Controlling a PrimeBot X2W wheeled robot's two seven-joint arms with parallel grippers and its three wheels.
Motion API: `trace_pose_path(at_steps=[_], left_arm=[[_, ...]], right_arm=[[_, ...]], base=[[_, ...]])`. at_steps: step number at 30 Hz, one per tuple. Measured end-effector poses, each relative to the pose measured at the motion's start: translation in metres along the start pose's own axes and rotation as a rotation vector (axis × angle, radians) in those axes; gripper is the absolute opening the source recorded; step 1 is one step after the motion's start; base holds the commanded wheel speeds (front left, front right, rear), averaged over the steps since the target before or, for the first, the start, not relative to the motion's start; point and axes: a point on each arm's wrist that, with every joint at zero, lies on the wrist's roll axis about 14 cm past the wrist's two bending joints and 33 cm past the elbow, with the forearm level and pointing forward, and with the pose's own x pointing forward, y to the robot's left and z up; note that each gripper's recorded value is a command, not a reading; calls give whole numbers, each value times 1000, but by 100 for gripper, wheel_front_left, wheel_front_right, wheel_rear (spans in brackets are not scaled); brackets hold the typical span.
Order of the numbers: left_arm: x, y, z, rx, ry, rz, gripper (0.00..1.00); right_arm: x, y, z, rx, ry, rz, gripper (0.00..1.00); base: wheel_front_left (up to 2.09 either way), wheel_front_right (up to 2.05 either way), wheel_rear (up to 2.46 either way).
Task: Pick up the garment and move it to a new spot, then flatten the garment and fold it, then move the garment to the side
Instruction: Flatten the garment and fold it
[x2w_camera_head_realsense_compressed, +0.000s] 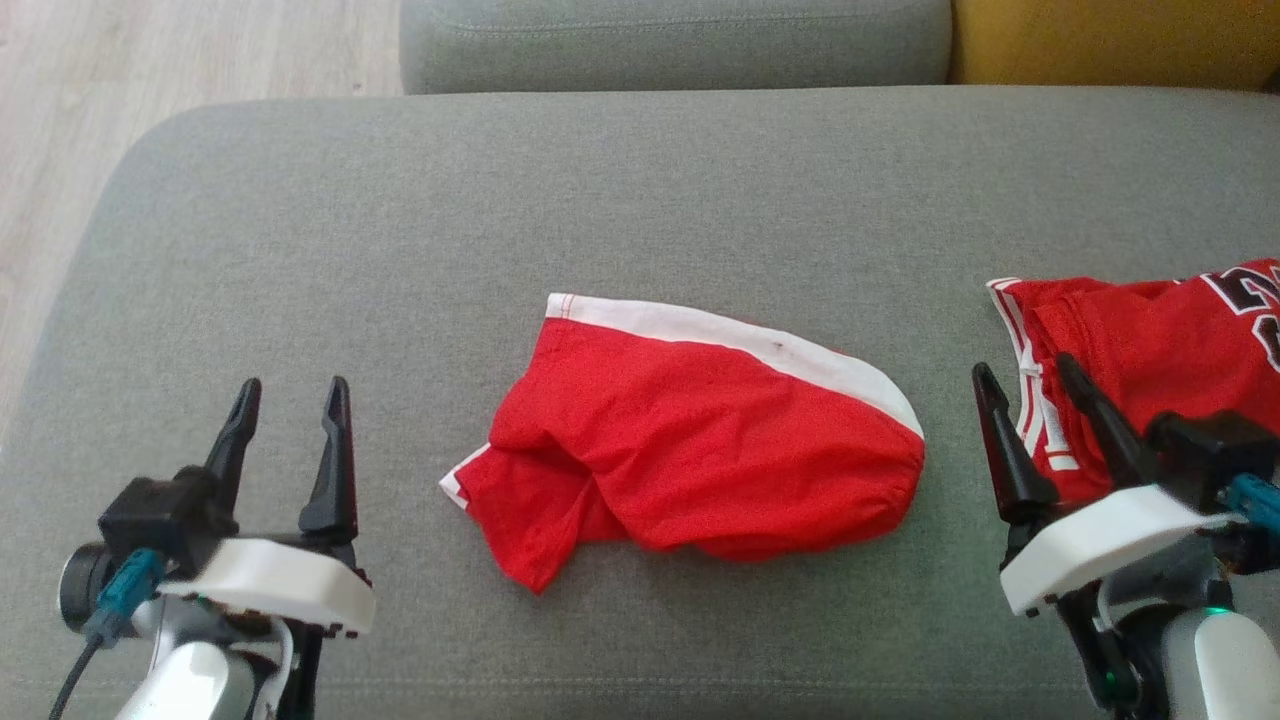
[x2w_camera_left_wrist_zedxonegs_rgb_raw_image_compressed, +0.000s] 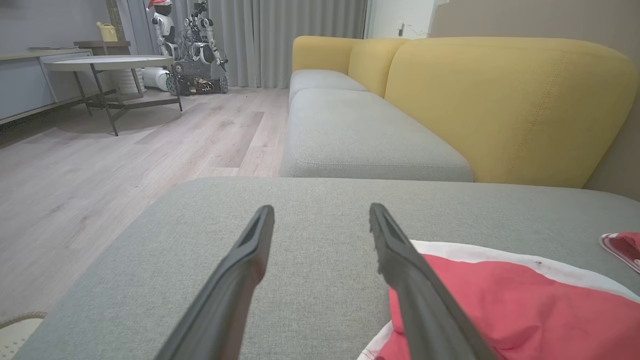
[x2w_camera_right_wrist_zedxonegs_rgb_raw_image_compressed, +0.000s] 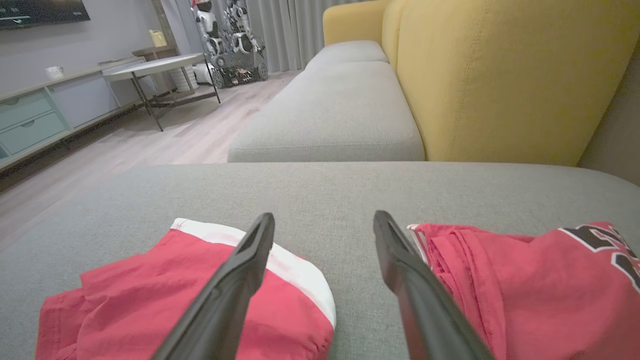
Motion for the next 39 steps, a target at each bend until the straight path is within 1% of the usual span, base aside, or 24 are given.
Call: trace_pose_path(at_steps=[2, 7, 18, 23, 27, 32, 36, 39], left_arm=[[-1, -1, 0, 4, 3, -6, 100], [-2, -7, -1, 8, 11, -25, 100], [-2, -10, -5, 8, 30, -36, 100], [-1, -23, -11, 9, 52, -92, 100], [21, -49, -8, -5, 48, -188, 100], [57, -96, -6, -32, 55, -332, 100], [81, -121, -33, -37, 146, -413, 100], [102, -125, -64, -32, 251, -423, 100]], right_arm=[[0, 1, 4, -4, -27, -2, 100], [-1, -1, 3, 7, -42, -13, 100], [1, -3, -3, 14, -30, -23, 100], [3, -4, -7, 17, -18, -23, 100], [8, -5, -13, 23, 3, -24, 100], [19, -9, -12, 24, 2, -29, 100], [26, -13, -16, 27, 9, -37, 100], [31, -16, -20, 29, 18, -44, 100]], base=[[0, 0, 0], [0, 0, 0], [0, 0, 0], [0, 0, 0], [0, 0, 0], [0, 0, 0], [0, 0, 0], [0, 0, 0]])
